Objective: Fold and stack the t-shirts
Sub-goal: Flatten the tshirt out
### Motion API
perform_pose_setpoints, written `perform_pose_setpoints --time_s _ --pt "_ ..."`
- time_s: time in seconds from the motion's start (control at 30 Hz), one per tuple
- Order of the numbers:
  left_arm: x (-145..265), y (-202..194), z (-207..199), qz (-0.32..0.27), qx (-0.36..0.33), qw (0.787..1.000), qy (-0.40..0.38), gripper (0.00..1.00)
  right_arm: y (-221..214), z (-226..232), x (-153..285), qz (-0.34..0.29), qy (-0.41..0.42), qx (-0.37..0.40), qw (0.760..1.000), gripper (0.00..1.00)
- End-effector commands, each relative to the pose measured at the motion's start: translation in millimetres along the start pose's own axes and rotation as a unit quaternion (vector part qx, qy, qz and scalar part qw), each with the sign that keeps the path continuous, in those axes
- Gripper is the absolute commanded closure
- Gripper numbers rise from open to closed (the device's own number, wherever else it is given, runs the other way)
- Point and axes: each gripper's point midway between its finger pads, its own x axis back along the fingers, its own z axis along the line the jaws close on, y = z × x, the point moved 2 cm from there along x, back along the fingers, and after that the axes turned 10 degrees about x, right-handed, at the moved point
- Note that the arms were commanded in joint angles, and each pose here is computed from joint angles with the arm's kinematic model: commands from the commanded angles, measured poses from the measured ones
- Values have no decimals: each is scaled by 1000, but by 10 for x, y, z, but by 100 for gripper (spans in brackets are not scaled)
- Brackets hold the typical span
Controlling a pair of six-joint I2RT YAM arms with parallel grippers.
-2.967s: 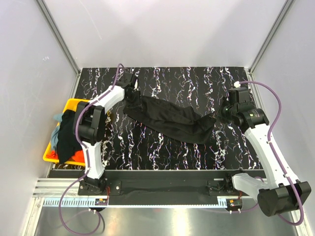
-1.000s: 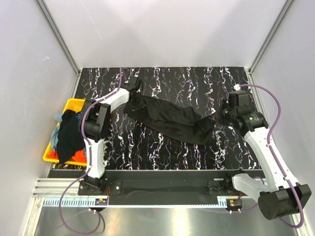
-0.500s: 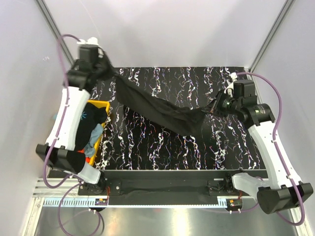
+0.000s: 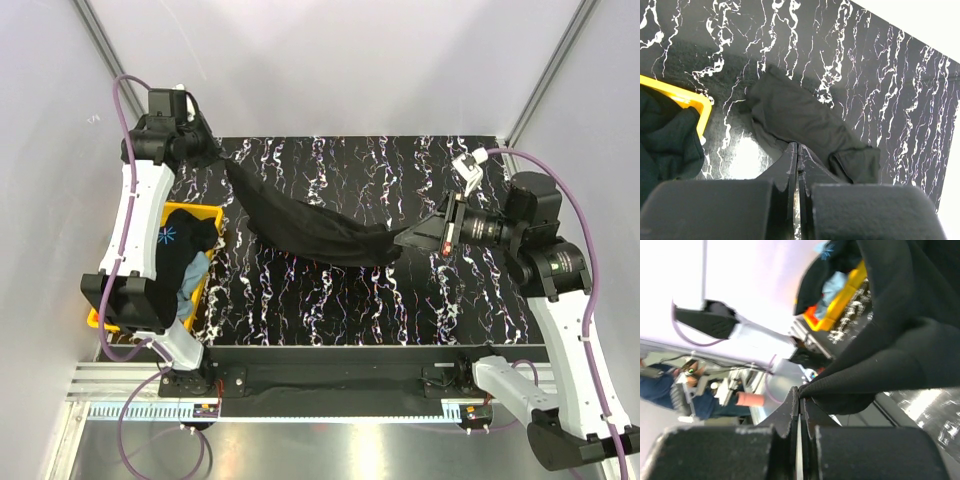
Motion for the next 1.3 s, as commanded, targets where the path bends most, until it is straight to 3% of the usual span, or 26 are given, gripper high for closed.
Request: perform_pose_setpoints --time_s 0.0,0.1,0.2,0.3,0.4,0.43,0.47,0.57,0.6,0.63,0.67,0.8,0.87,0.9,0.93,0.97,1.0,1.07,1.1,1.13,1.2,1.27 --pt "159 160 -47 -24 -6 999 -22 100 182 270 20 -5 59 0 998 100" --pt "93 119 59 -16 -11 1000 -9 100 318 151 -36 -33 15 -42 998 100" --pt "71 47 110 -3 -12 1000 -8 100 528 -91 -32 -104 -74 -57 990 100" --pt "231 -2 -7 3 -11 999 -42 100 884 -330 59 -180 -164 -58 968 100" --pt "551 146 -339 -35 8 993 -115 100 1350 -603 288 -290 -271 -75 915 100" --pt "620 198 -408 -46 15 991 -128 100 1563 -691 472 -347 -317 -77 879 100" --pt "678 248 -471 -56 21 988 -141 100 1673 -741 556 -374 -334 -83 861 100" --pt "838 411 -747 -73 44 977 -194 100 2105 -871 691 -420 -341 -96 835 100" --pt "805 449 -808 -69 50 975 -204 100 2218 -1057 606 -410 -342 -113 838 100" --pt "940 538 -935 -78 58 969 -226 100 2374 -867 600 -408 -302 -103 855 100" --pt "938 550 -1013 -68 59 966 -241 100 2489 -1054 627 -408 -305 -120 852 100" --pt "1324 642 -1238 -85 54 952 -290 100 2690 -730 744 -414 -244 -92 872 100" --pt "1464 600 -1175 -101 47 952 -285 100 2671 -540 754 -403 -193 -76 892 100" --pt "1325 508 -1055 -90 45 959 -264 100 2641 -368 838 -410 -169 -76 893 100" --pt "1300 460 -978 -92 44 962 -252 100 2573 -267 791 -392 -136 -67 908 100" --pt "1392 423 -901 -107 41 963 -242 100 2496 -42 846 -396 -110 -67 909 100" --pt "1226 296 -745 -91 46 971 -217 100 2432 49 865 -395 -96 -70 911 100" --pt "1219 178 -596 -92 36 975 -199 100 2258 5 877 -397 -90 -105 907 100" --pt "1254 11 -489 -85 32 977 -193 100 2119 227 949 -410 -73 -115 902 100" --pt "1293 -79 -443 -81 29 977 -194 100 1988 71 921 -410 -82 -148 896 100" --pt "1489 -389 -363 -69 20 975 -208 100 1694 250 968 -414 -72 -161 893 100" --pt "1646 -588 -299 -66 16 974 -214 100 1321 92 962 -393 -134 -211 885 100"
